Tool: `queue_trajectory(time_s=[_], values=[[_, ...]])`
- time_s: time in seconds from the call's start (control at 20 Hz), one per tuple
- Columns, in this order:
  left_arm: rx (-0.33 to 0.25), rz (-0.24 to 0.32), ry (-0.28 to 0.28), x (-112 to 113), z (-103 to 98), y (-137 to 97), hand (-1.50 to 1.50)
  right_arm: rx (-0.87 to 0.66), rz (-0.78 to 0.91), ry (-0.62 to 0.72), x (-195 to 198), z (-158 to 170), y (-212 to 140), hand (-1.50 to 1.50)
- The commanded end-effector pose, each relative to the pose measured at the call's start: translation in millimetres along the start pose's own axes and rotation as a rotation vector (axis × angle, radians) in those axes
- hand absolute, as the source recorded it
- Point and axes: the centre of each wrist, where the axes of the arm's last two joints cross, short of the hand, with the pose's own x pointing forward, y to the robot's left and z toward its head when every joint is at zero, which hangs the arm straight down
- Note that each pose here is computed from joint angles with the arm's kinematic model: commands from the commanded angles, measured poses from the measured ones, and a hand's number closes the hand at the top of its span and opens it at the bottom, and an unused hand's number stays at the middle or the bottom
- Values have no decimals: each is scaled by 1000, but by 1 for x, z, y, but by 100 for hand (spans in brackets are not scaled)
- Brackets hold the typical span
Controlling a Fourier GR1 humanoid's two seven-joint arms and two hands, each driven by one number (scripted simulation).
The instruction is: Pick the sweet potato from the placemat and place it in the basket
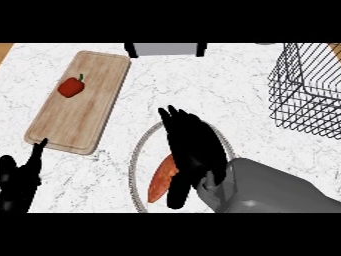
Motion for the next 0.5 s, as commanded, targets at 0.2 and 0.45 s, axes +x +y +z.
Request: queue_trajectory(time_s=[0.2, 0.45], values=[[-105, 59, 102, -20, 6, -25, 0, -12, 3, 182, 2, 4, 33, -150], [-120, 29, 83, -17, -2, -30, 0, -43, -36, 167, 3, -10, 41, -150]])
